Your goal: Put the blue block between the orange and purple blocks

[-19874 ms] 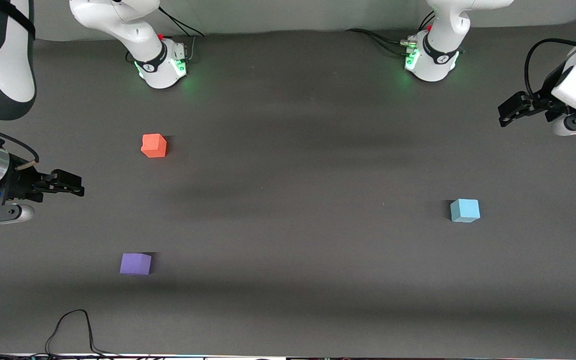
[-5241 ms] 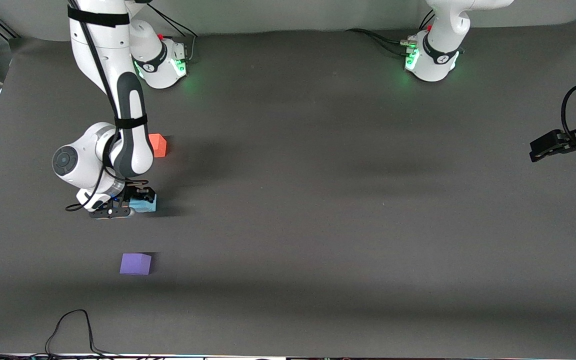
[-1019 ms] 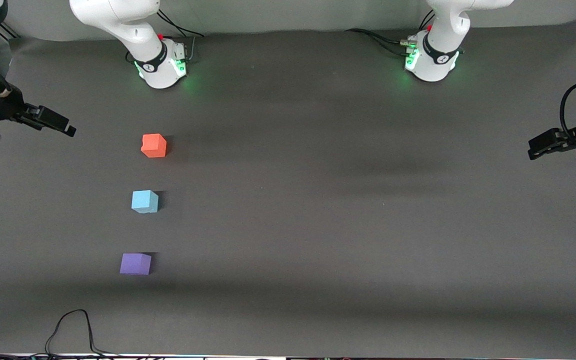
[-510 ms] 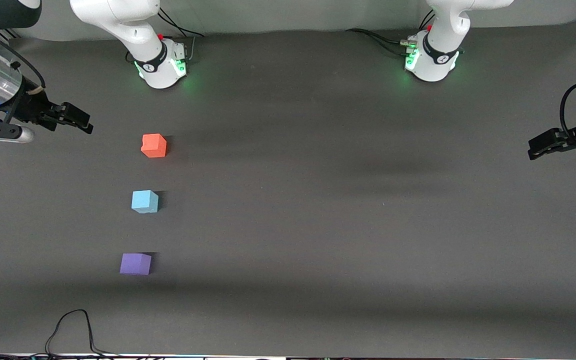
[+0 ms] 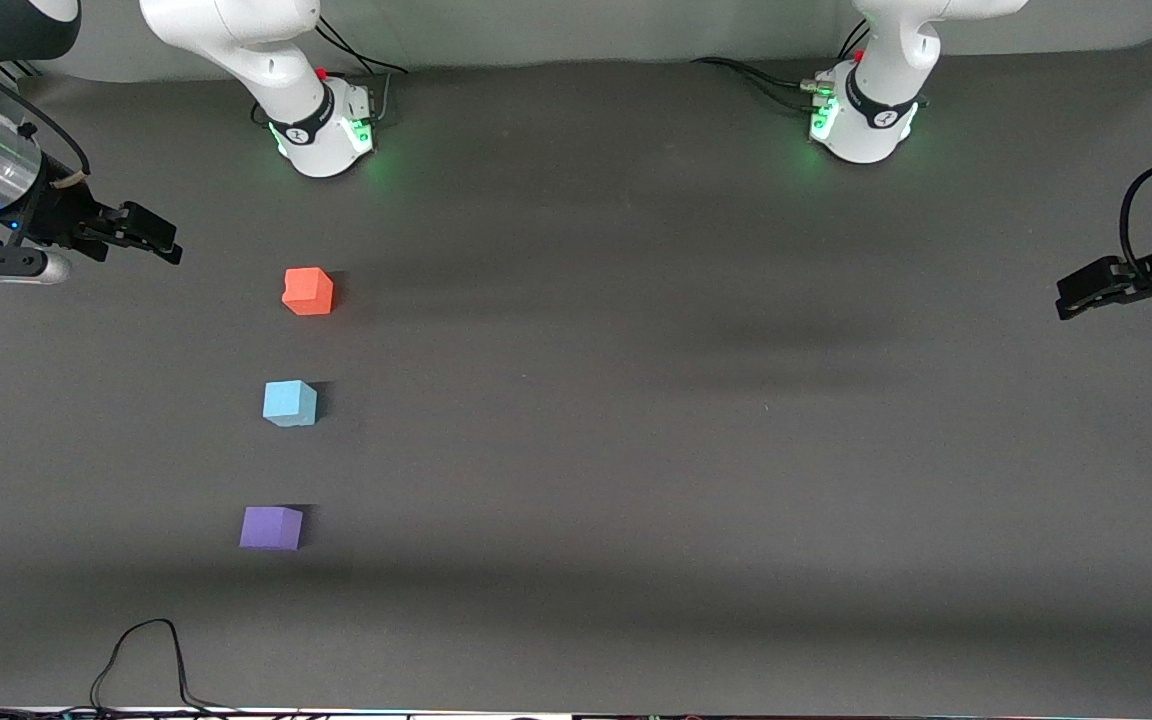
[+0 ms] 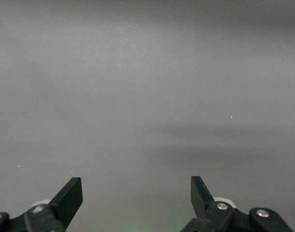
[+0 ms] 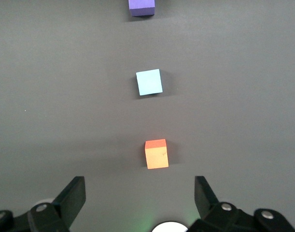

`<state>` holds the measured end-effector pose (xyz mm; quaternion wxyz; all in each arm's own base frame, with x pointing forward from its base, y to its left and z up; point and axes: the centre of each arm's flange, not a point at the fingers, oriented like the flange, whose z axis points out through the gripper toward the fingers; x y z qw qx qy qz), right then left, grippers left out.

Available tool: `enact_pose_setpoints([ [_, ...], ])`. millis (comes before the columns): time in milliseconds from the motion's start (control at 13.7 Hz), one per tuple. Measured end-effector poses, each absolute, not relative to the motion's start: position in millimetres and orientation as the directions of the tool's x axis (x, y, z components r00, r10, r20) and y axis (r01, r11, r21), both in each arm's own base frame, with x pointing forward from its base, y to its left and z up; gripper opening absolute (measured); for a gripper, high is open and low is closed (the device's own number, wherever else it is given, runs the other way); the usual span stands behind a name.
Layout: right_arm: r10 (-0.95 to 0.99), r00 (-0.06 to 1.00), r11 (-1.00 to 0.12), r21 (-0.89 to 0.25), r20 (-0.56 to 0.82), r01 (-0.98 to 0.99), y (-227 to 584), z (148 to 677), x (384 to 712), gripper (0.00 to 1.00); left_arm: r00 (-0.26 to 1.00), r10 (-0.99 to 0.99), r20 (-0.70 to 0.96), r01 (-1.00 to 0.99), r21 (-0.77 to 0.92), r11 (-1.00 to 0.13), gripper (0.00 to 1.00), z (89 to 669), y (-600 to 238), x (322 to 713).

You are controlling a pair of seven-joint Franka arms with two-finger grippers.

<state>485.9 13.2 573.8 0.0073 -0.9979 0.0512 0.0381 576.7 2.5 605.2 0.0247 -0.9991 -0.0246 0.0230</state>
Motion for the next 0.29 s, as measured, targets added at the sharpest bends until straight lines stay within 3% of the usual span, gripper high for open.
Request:
enact_pose_setpoints([
  [291, -0.102, 0.991, -0.995, -0.009, -0.088, -0.103, 13.0, 572.6, 484.7, 1.00, 0.998, 0.050, -0.045, 0.048, -0.051, -0.998, 1.00, 605.2, 2.5, 576.7],
])
